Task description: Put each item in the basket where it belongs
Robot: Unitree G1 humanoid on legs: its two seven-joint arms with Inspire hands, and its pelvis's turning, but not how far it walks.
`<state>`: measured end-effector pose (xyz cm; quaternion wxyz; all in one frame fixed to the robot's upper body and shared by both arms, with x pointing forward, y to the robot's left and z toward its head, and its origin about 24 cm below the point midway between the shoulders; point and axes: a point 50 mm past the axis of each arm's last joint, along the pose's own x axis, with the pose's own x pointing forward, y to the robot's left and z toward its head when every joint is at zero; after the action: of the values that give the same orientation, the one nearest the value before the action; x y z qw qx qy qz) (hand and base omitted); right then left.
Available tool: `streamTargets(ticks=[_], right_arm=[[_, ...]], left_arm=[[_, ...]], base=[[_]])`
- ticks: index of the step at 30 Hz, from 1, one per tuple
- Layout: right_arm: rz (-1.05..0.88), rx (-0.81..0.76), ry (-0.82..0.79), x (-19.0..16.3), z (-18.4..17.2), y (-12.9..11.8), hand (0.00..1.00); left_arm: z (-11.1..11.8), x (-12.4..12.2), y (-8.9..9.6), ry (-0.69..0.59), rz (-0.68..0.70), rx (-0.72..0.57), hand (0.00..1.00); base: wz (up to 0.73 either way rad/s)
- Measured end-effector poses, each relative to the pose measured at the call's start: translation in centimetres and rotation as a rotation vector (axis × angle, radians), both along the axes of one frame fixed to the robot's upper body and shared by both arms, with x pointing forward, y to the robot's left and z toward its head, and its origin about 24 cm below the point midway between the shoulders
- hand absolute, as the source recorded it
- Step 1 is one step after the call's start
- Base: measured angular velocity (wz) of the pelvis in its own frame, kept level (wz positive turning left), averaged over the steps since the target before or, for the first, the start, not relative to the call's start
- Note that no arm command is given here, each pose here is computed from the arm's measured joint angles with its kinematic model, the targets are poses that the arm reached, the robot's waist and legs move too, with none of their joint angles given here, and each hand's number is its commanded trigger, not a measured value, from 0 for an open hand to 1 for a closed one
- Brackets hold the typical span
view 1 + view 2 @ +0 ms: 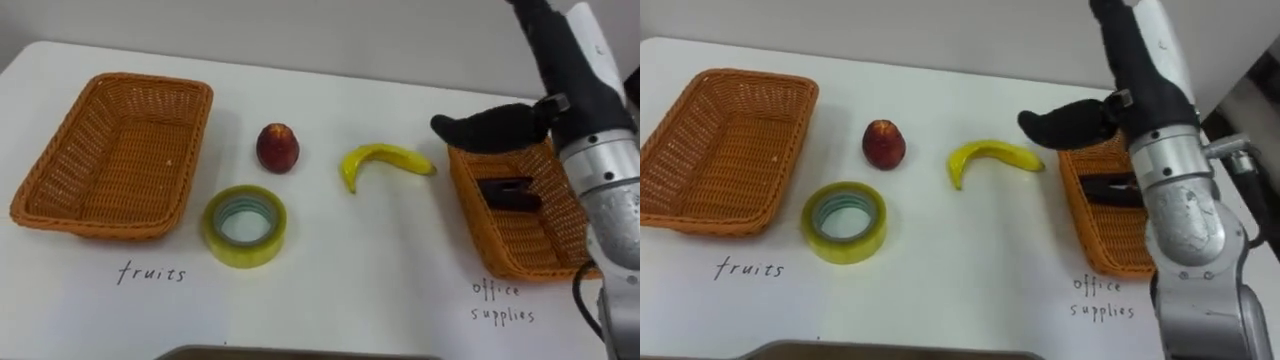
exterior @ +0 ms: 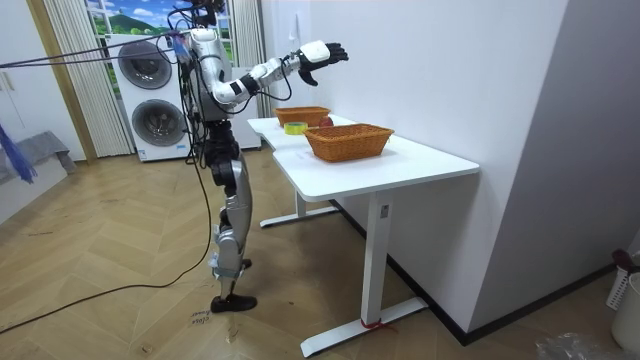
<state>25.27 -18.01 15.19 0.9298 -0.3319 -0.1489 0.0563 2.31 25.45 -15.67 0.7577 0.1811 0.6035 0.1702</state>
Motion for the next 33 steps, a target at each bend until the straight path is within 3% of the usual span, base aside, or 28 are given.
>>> streamTargets(ticks=[6,13,33], right_arm=[[0.096,0.132,0.132,1.2,-1.9,0.9,0.0],[0.18,0.131,0.262,1.5,-3.9,2.3,0.0],[0.258,0.192,0.367,2.0,-5.6,5.1,0.0]], left_arm=[[0.0,0.3,-0.1,-0.006,-0.012,-0.001,0.0],[-0.2,-0.2,-0.2,0.033,-0.011,-0.004,0.0],[0.0,1.6,-0.2,0.019,-0.035,0.0,0.0]], base=[[0.11],[0.12],[0.02]])
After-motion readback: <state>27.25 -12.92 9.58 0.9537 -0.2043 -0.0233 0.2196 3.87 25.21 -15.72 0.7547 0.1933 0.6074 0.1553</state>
